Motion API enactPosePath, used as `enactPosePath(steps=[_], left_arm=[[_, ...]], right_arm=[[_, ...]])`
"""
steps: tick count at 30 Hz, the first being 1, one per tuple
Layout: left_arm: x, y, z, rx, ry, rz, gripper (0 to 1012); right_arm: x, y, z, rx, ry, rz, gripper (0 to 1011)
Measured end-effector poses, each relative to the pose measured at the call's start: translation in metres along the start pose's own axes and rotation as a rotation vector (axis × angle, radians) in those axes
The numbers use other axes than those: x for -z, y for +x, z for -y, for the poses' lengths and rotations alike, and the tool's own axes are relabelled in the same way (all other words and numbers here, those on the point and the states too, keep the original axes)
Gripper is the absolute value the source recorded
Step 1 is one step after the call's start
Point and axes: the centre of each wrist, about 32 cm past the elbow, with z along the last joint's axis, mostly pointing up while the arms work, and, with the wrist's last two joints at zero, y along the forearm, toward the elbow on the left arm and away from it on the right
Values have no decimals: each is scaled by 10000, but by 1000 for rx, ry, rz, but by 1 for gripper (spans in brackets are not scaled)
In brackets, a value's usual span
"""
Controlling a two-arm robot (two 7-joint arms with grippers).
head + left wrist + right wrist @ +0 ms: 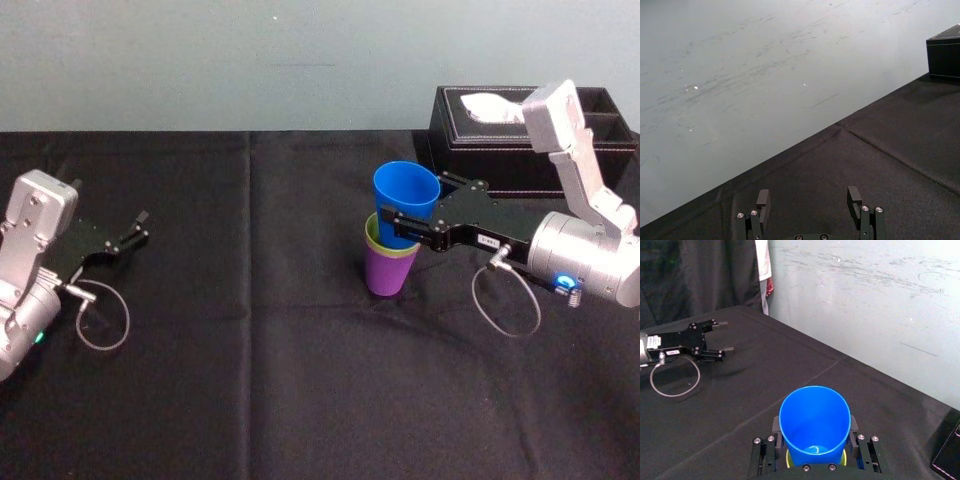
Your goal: Stack the three plastic cups sequentially using one hand.
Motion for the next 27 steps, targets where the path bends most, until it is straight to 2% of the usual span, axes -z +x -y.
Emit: enactPosePath(steps=[11,21,27], left_arm=[[0,0,0,0,0,0,1011],[0,0,0,0,0,0,1011],[0,0,0,0,0,0,1011]], right_arm=[[47,18,-36,-4,6,2,734],[151,32,-91,-13,10,1,734],[159,34,-95,-16,11,0,734]])
